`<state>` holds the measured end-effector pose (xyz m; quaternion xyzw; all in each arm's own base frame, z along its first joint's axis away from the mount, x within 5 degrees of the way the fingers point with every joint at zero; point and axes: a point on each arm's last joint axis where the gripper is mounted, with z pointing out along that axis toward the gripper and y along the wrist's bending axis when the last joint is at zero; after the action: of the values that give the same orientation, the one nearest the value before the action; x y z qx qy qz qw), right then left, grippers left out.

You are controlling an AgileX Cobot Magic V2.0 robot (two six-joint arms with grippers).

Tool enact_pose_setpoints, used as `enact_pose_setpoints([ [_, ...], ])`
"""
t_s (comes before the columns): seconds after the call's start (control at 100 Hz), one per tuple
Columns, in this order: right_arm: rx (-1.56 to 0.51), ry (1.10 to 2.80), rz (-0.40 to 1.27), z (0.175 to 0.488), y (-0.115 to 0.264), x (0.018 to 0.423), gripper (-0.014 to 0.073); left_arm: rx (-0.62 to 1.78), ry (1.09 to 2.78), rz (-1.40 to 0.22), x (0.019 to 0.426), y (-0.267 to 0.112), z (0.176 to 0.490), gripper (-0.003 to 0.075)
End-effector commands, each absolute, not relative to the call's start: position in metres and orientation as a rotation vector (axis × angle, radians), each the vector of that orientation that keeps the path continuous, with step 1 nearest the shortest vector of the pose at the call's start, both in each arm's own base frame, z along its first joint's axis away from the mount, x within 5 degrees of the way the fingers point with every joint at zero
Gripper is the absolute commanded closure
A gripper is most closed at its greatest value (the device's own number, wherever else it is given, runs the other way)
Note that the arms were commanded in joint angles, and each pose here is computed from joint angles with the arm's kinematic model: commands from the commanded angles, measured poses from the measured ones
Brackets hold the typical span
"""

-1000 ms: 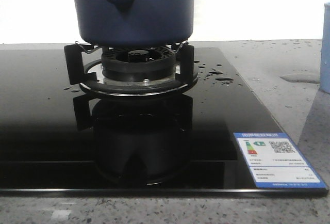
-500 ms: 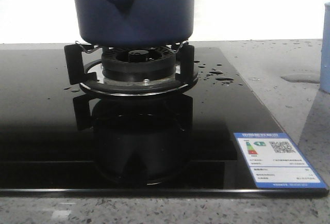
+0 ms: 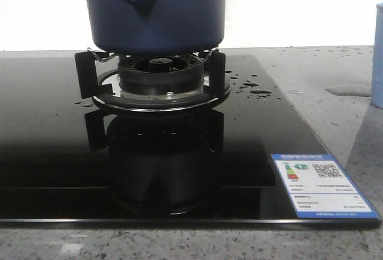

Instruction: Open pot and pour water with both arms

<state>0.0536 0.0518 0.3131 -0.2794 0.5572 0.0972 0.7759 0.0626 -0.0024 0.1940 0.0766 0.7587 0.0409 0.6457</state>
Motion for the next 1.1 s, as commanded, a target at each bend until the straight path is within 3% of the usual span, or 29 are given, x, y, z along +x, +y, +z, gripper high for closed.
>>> enact_pose_setpoints([
  [0.0, -0.576, 1.184, 0.233, 0.321, 0.051, 0.053, 0.0669, 0.154, 1.753, 0.076, 0.061, -0.002, 0.188, 0.0739],
  [0.14, -0.576, 1.184, 0.233, 0.321, 0.051, 0.053, 0.0669, 0.118, 1.8, 0.016, 0.056, -0.004, 0.176, 0.0739],
  [0.93, -0.576, 1.184, 0.233, 0.321, 0.051, 0.053, 0.0669, 0.115, 1.766, 0.015, 0.054, -0.004, 0.178, 0.0739],
  [1.09, -0.436, 1.271, 0.12, 0.313, 0.037, 0.063, 0.0669, 0.115, 1.766, 0.015, 0.054, -0.004, 0.178, 0.0739],
])
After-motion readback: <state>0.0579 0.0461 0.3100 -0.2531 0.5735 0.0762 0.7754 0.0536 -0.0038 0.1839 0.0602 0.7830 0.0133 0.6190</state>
